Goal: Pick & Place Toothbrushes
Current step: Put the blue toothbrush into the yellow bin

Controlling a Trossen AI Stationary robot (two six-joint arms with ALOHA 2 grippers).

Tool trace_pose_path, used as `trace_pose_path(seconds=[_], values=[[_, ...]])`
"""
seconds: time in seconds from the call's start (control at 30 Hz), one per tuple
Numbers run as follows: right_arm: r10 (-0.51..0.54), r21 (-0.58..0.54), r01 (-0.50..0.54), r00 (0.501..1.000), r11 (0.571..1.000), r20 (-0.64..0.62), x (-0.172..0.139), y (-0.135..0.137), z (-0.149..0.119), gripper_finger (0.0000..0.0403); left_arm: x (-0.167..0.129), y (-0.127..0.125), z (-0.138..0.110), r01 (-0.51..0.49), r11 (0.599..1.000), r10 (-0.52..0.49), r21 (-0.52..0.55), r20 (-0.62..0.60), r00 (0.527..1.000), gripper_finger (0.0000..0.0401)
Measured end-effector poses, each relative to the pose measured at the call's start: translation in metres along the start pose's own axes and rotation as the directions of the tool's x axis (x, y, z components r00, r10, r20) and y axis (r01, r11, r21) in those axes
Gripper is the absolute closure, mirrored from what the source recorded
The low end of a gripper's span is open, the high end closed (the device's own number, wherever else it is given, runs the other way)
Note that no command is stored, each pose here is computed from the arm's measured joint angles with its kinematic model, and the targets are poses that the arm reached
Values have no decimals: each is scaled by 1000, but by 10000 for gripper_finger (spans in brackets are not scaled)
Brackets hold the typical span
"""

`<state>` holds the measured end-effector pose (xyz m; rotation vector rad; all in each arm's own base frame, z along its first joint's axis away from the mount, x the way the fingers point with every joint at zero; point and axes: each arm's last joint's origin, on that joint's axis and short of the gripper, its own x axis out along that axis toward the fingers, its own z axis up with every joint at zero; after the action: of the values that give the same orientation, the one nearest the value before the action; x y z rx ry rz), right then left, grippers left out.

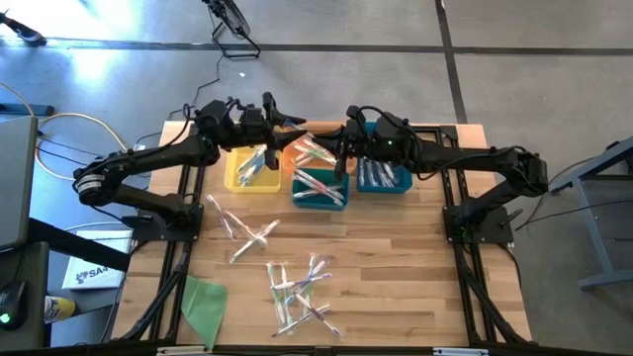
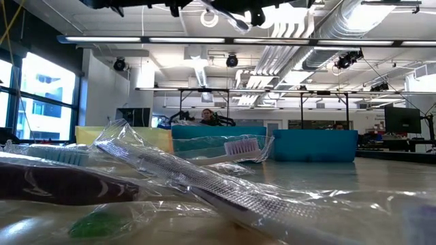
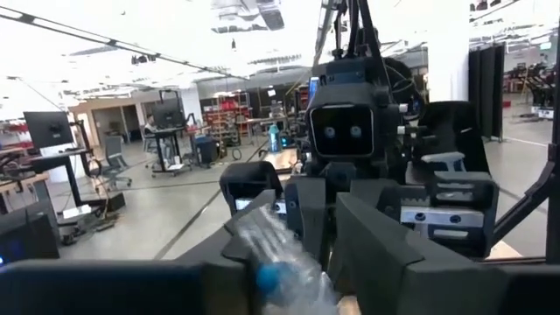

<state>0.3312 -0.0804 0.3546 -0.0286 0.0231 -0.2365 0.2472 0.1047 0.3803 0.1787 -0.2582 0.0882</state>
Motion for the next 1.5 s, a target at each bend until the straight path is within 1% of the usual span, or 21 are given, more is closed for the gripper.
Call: trace_pose_path(seconds=[0.2,0.33,0.4,0.57,0.73,0.83,0.93,1.03,1.17,1.27,1.37,1.5], values=[[5,-1,-5,1000,1000,5,0,0,0,395,0,0,-1,-2,1000,2,0,-5,1000,350],[8,-8,-8,1000,1000,9,0,0,1,395,0,0,0,11,1000,-11,-8,-3,1000,384],[10,-8,-10,1000,1000,9,0,0,1,395,0,-1,0,31,999,-31,-8,-1,1000,390],[16,-7,-16,1000,1000,12,0,1,1,393,0,-1,0,39,999,-39,-4,-1,999,389],[19,0,-19,1000,1000,16,0,1,1,373,0,-1,0,46,999,-46,4,-1,999,391],[-13,6,13,1000,1000,20,0,0,2,351,0,-1,-1,40,999,-40,9,-6,999,391],[-17,6,16,1000,1000,24,0,0,2,318,-1,1,-2,37,999,-37,10,-13,999,391],[-15,15,15,1000,1000,23,0,0,2,275,-4,8,-2,34,999,-34,8,-21,999,391],[-15,44,15,1000,999,20,-2,0,4,212,-11,18,-4,-1,1000,1,2,-62,998,391],[-57,49,56,998,997,9,-9,-1,8,175,-19,26,-3,-33,999,33,-1,-95,995,391],[-102,49,102,995,994,3,-20,-3,16,153,-31,34,-2,-79,997,75,-19,-162,984,391],[-148,48,148,989,988,-5,-37,-4,27,145,-50,40,-3,-143,988,122,-56,-280,952,391]])
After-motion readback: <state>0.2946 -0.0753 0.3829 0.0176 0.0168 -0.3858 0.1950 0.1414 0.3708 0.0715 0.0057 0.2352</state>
